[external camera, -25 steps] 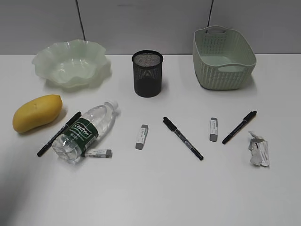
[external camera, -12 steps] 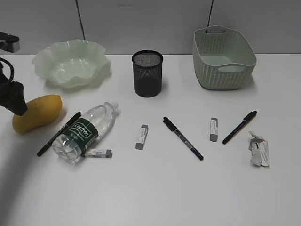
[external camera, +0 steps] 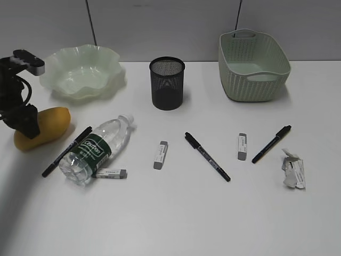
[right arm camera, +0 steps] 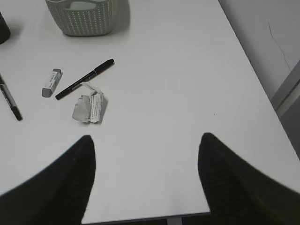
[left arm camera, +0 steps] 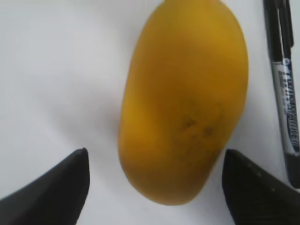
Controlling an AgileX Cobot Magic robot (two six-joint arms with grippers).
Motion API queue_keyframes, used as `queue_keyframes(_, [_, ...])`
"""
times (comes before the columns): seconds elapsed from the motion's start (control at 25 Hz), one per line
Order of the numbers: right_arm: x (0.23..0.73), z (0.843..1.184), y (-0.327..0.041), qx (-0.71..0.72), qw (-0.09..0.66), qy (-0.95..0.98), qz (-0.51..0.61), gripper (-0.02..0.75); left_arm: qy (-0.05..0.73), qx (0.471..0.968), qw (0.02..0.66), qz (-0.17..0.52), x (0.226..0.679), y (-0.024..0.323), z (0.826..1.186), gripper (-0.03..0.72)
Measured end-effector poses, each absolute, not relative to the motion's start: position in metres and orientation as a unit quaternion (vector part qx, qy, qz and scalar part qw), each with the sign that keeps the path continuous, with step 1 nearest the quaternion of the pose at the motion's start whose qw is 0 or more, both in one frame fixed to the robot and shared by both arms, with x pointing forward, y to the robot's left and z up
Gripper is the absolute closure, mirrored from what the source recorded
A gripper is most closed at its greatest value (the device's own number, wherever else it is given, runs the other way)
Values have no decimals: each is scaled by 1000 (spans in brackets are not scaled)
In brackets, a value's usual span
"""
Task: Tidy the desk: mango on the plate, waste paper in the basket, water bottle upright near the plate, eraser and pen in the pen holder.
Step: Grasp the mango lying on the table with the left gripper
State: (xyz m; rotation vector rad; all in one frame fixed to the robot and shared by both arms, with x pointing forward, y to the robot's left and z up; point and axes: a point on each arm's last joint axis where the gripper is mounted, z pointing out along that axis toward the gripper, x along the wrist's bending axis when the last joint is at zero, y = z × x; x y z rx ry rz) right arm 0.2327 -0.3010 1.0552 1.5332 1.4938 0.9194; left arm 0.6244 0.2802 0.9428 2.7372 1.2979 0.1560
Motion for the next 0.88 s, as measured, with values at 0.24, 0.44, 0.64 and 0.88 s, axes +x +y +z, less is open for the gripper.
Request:
queue_keyframes(0.24, [233,1055,-301,605,395,589,363,195,410,907,64,73,631,280,939,7])
queue_keyframes(0.44, [233,1055,-301,605,395,589,363,195,410,908,59,59,634,279,922,8])
queue_keyframes(0.64, [233,1055,-301,604,395,589,363,195,408,909,60,62,637,277,914,20])
queue_keyframes(0.88, [233,1055,-301,605,395,589,362,195,395,914,66,72,639,265,912,129])
